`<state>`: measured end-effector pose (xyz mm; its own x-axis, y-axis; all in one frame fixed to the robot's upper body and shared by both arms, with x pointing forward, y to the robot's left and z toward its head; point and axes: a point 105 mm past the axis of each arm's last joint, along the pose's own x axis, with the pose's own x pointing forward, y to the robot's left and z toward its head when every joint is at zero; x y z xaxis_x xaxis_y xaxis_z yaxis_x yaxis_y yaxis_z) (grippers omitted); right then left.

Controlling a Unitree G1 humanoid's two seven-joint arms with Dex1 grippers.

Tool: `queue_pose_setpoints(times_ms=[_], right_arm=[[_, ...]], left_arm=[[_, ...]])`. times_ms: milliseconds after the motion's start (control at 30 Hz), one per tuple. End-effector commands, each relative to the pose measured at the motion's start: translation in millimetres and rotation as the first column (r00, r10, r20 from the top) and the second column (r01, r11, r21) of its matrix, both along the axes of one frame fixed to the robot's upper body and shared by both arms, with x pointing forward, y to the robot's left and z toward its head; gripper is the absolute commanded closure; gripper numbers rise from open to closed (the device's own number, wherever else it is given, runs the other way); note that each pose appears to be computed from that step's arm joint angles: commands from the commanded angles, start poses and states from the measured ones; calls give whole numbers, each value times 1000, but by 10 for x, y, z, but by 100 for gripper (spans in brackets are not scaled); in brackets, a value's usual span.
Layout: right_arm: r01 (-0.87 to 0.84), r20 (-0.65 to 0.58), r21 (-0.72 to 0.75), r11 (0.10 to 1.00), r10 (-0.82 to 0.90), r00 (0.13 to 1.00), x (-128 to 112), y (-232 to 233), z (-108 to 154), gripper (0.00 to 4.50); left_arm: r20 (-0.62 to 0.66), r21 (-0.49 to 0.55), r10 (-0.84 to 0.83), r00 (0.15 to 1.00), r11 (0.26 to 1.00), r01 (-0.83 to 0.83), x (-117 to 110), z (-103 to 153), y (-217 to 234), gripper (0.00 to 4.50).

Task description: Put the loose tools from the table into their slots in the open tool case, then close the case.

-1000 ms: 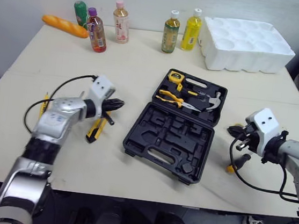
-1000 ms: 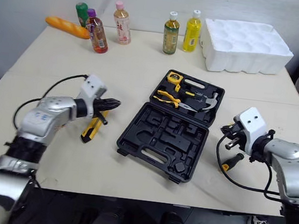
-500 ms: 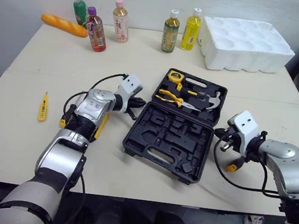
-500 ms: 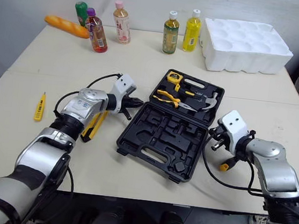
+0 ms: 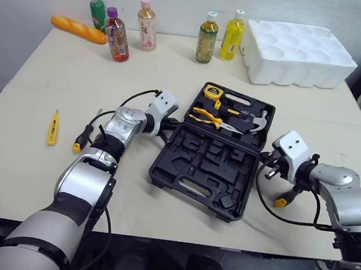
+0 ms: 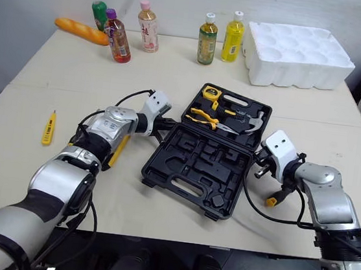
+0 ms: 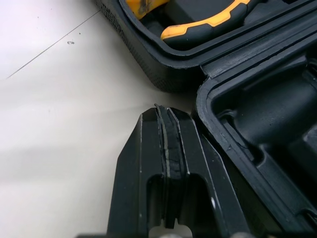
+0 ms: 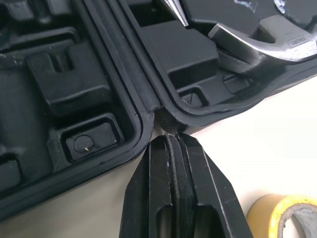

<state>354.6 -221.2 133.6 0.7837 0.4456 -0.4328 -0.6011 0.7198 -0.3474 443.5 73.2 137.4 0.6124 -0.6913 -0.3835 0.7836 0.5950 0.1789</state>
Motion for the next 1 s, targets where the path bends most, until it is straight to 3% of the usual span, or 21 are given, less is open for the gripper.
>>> queue_pose_setpoints(times_ms=[33,433,600,1000], right_arm=[[-75,60,2,997,75,995,44,182,146,443],[-238,98,-34,971,240,966,56,440,264,443],[-350,107,-39,936,353,930,-16,655,302,443],[-432,75,-26,901,433,898,-157,910,185,443]], left_arm=[[40,-7,-81,996,997,82,-27,129,-173,450],[26,7,-359,933,934,358,-337,65,-319,450],[11,-1,-394,919,919,394,-513,6,-249,450],[-70,8,-208,976,978,209,-954,-158,195,450]])
